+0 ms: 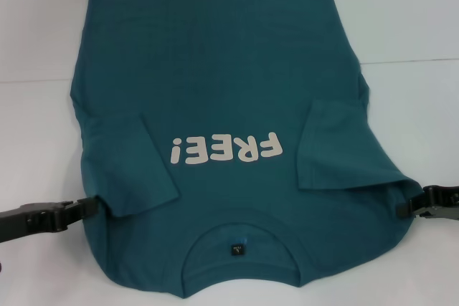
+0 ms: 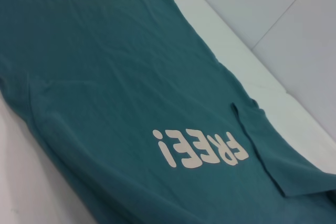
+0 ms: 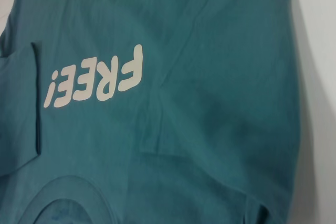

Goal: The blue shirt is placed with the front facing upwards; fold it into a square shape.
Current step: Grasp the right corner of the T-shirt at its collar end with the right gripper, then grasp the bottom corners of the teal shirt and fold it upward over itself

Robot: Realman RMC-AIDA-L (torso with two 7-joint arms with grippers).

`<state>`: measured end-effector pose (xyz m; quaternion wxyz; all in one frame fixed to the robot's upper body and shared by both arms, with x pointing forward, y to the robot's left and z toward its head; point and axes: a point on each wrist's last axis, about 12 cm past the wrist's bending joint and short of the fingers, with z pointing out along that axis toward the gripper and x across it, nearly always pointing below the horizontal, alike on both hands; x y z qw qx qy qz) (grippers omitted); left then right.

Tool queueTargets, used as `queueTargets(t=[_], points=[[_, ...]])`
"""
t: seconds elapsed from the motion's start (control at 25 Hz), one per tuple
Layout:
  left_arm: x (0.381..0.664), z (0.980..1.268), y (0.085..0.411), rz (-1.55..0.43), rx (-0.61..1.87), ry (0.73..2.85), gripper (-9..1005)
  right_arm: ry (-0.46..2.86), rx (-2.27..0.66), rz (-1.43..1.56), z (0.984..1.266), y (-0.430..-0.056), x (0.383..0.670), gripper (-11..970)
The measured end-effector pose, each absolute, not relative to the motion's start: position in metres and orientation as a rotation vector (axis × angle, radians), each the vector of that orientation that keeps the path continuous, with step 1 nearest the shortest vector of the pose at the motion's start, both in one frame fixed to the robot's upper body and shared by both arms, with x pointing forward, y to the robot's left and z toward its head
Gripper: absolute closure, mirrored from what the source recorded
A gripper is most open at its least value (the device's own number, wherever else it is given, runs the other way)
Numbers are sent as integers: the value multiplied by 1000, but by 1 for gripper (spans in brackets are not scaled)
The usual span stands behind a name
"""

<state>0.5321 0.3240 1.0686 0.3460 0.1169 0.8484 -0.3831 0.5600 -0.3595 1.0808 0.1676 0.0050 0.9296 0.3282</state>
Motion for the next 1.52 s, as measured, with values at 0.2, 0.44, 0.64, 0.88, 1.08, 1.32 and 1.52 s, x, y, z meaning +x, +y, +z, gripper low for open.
queueTargets(t=[0.2,0.44,0.64,0.88,1.08,1.32,1.52], points=[[523,1071,337,-1024,253,2185,953,2622,25,957,1085,-368,557,922],[510,1066,352,-1017,179,2188,954,2582,45,1010,1089,-373,552,922],[509,1063,354,-980,173,2187,954,2579,26,1020,1089,-369,554,921],[507,1068,352,-992,239,2164,955,2579,10,1033,1086,-367,549,921],[509,1073,356,-996,214,2176,901,2562,4,1059,1085,-365,548,921],[517,1075,358,-938,189,2213,733,2541,-8,1073,1090,-363,551,920],[522,1069,346,-928,235,2268,524,2538,-11,1076,1091,-362,552,921]])
